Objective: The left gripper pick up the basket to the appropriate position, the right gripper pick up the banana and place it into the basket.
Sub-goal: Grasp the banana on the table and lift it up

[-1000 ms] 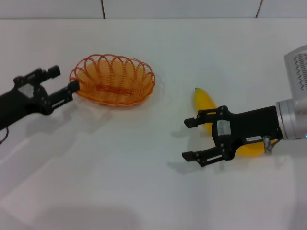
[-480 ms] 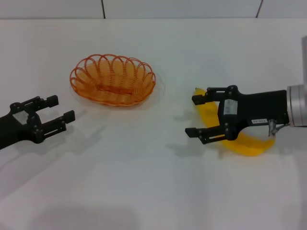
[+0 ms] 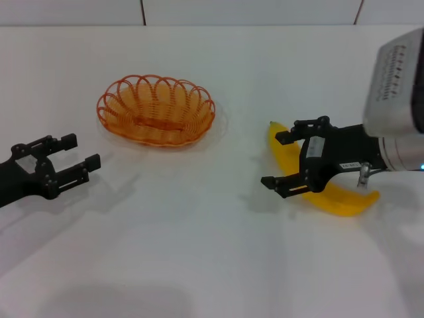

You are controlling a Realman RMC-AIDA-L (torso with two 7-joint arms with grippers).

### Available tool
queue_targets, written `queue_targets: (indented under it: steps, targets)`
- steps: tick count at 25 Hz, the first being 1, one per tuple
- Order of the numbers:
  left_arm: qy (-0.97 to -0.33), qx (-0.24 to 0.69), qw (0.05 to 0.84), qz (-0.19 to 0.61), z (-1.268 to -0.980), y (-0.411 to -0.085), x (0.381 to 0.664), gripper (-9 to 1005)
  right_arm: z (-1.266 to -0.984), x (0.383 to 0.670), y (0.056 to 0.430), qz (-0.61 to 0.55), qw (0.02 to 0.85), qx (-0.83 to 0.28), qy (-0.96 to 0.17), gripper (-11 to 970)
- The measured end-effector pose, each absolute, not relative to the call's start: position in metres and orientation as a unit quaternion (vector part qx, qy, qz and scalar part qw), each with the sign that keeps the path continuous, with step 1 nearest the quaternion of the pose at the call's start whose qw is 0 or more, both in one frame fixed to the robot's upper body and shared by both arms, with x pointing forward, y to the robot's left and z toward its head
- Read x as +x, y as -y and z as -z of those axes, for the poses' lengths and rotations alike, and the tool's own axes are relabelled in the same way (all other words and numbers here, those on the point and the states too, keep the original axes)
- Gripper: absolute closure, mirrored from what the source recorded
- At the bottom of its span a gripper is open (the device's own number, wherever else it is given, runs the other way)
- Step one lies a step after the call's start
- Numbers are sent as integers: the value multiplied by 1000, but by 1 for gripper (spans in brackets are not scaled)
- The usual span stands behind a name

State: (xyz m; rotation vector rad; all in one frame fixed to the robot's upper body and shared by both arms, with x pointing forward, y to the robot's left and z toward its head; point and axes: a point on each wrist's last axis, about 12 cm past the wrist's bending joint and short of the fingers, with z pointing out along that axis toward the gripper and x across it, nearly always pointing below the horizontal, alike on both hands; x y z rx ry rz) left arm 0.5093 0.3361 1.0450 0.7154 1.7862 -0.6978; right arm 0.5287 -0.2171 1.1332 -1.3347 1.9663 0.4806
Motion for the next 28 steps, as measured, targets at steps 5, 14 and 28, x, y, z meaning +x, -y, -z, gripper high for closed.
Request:
queue_targets:
  steps: [5, 14, 28]
  targets:
    - [-746, 300, 519, 289, -1045, -335, 511, 295, -1140, 529, 208, -130, 316, -516, -786, 88]
    - [-749, 300, 518, 285, -1044, -333, 514, 295, -1143, 535, 206, -78, 268, -510, -813, 86]
    - [-746, 303, 519, 287, -1045, -331, 516, 295, -1128, 549, 203, -64, 216, -515, -827, 83]
